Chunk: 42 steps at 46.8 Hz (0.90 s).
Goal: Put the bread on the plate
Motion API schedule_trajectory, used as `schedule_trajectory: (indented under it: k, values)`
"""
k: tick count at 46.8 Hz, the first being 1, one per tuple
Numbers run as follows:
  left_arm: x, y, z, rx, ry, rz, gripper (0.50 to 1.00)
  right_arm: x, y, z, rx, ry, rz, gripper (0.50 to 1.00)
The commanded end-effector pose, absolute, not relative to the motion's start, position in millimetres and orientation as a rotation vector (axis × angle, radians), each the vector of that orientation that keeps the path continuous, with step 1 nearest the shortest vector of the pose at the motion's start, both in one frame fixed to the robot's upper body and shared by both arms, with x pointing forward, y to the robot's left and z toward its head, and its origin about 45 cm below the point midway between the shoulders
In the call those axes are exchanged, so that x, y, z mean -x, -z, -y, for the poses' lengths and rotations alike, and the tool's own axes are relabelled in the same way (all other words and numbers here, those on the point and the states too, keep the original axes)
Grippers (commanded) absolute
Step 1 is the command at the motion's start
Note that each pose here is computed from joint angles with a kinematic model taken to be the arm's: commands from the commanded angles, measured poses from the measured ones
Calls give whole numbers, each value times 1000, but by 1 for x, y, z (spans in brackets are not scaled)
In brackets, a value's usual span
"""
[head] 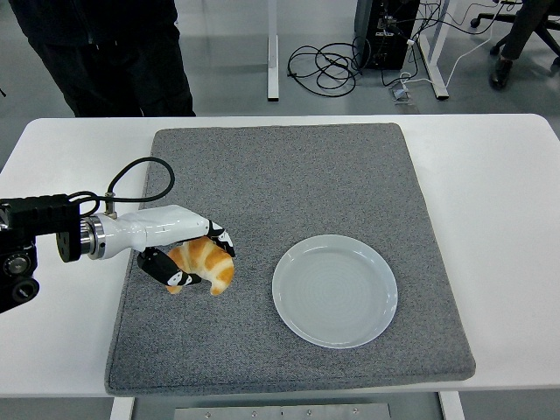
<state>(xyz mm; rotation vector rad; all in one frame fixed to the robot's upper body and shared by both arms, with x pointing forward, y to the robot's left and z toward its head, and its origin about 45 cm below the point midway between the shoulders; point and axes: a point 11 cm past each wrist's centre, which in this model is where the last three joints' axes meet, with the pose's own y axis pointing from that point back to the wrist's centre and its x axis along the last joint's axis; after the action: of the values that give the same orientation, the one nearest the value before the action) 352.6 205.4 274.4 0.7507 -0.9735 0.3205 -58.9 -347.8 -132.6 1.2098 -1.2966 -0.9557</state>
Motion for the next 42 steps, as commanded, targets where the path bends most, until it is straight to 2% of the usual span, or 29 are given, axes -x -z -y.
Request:
schedule_trajectory:
  k: [1, 18, 42]
  values:
    - [-363, -299, -204, -728, -352, 988, 500, 59, 133, 348, -1210, 956, 1296, 1000]
    - [-391, -417, -193, -647, -441, 1126, 500, 59, 133, 348, -1210, 956, 1296, 1000]
    - [-391, -420, -190, -657, -419, 1130, 500, 59, 133, 348, -1210, 956, 1296, 1000]
